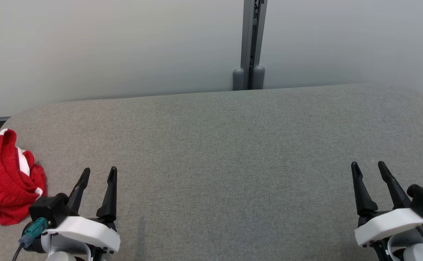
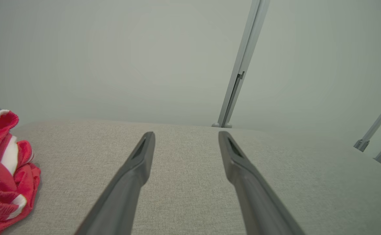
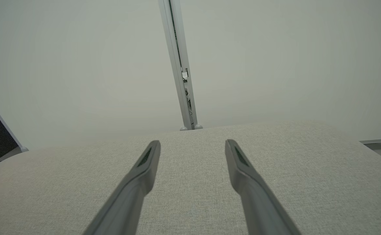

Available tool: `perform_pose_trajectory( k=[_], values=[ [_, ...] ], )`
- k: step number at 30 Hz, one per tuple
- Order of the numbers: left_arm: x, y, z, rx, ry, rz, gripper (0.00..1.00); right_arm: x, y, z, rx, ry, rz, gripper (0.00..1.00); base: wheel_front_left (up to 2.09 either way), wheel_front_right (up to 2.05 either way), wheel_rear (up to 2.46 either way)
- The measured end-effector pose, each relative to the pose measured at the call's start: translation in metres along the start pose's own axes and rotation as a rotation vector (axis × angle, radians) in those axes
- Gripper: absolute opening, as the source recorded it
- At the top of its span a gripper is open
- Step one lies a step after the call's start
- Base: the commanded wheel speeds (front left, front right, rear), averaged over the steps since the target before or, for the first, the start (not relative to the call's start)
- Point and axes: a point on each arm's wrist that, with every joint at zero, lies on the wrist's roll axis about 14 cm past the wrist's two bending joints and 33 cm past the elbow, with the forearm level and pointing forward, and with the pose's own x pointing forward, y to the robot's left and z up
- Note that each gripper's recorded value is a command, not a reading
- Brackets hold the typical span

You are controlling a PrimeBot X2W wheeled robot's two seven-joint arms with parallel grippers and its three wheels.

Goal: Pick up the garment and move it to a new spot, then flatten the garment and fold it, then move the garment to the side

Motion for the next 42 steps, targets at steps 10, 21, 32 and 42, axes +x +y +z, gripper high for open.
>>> perform_pose_trajectory(
  k=[10, 21, 32, 42],
  values=[
    [-0.002, 0.004, -0.006, 0.064, 0.010, 0.008, 1.00, -0.002, 0.002, -0.011, -0.049, 0.025, 0.006, 1.00, 0.00, 0.00, 0.00],
    [-0.004, 0.007, -0.015, 0.110, 0.028, 0.015, 1.00, -0.003, 0.001, -0.021, -0.093, 0.052, 0.012, 1.00, 0.00, 0.00, 0.00],
    [-0.004, 0.010, -0.017, 0.154, 0.026, 0.014, 1.00, -0.003, 0.005, -0.020, -0.123, 0.039, 0.030, 1.00, 0.00, 0.00, 0.00],
    [-0.006, 0.013, -0.020, 0.178, 0.030, 0.019, 1.00, -0.003, 0.008, -0.019, -0.146, 0.029, 0.044, 1.00, 0.00, 0.00, 0.00]
  ],
)
